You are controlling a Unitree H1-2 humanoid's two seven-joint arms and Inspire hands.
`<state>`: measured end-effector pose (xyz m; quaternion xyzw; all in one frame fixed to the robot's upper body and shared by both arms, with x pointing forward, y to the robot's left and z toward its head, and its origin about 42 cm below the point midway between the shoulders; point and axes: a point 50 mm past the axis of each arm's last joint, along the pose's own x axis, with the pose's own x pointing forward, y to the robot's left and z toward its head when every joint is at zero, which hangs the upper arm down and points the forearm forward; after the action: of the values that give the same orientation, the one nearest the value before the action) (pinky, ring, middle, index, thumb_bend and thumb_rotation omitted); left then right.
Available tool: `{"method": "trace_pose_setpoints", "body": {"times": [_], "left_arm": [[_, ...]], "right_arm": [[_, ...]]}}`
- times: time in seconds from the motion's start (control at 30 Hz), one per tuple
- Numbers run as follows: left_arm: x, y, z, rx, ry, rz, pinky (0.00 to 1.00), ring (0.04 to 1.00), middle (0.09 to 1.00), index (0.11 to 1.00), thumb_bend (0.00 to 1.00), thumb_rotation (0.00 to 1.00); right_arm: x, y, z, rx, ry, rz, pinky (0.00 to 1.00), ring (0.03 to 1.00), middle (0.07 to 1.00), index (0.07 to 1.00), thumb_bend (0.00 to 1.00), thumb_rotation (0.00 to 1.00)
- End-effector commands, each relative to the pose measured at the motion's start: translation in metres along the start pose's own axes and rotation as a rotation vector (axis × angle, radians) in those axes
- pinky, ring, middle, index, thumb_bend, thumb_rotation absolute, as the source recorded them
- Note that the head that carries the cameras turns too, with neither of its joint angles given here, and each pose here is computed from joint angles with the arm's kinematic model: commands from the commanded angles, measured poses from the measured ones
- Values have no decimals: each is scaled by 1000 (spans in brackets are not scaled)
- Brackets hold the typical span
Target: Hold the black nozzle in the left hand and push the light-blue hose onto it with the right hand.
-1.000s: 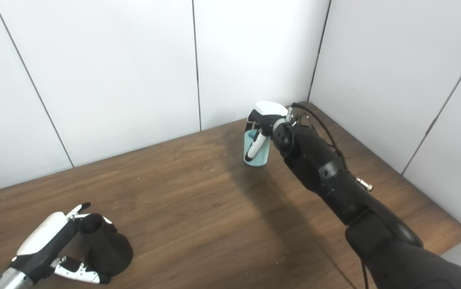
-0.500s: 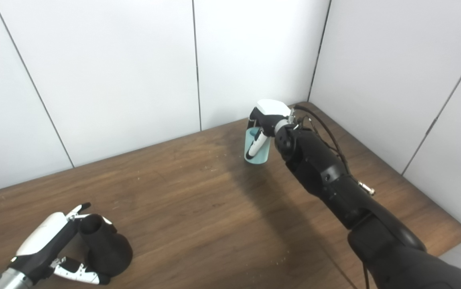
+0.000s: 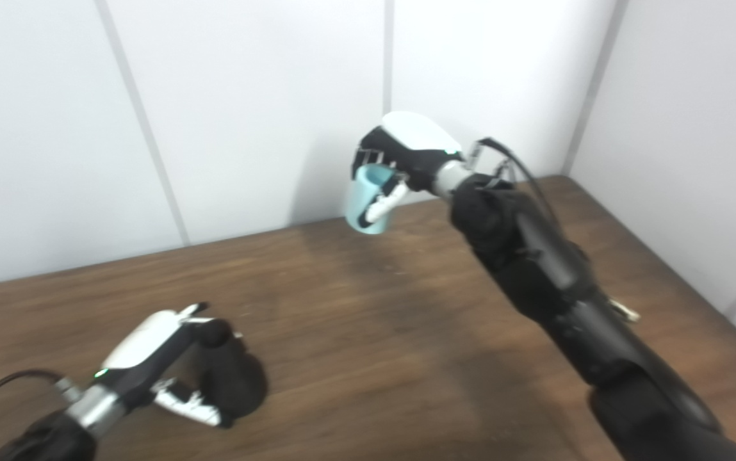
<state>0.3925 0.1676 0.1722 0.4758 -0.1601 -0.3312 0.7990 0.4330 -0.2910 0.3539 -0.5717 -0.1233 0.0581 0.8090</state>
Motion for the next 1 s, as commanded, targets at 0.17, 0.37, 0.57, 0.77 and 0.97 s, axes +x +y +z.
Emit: {"method": "trace_pose_setpoints", "body": {"times": [0.17, 0.37, 0.57, 0.77, 0.97], "left_arm": [[11, -32, 6, 9, 96, -149, 1000, 591, 470, 489, 526, 0], [24, -33, 19, 24, 113, -162, 1000, 590, 481, 485, 526, 0], [32, -29, 26, 25, 116, -175, 1000, 595, 467, 492, 526, 0], [34, -28, 29, 30, 115, -170, 1000, 599, 470, 490, 526, 0], [33, -28, 30, 25, 108, -169, 1000, 603, 475, 488, 526, 0]], "right_arm": [[0, -53, 80, -22, -289, -68, 349, 477, 479, 483, 501, 0], [-1, -61, 105, -11, -386, -45, 353, 481, 477, 460, 502, 0], [-4, -67, 121, -29, -442, 14, 360, 470, 482, 467, 503, 0], [-5, -67, 134, -47, -445, 99, 362, 473, 481, 466, 503, 0], [-1, -53, 139, -28, -471, 134, 365, 473, 478, 467, 502, 0]]}}
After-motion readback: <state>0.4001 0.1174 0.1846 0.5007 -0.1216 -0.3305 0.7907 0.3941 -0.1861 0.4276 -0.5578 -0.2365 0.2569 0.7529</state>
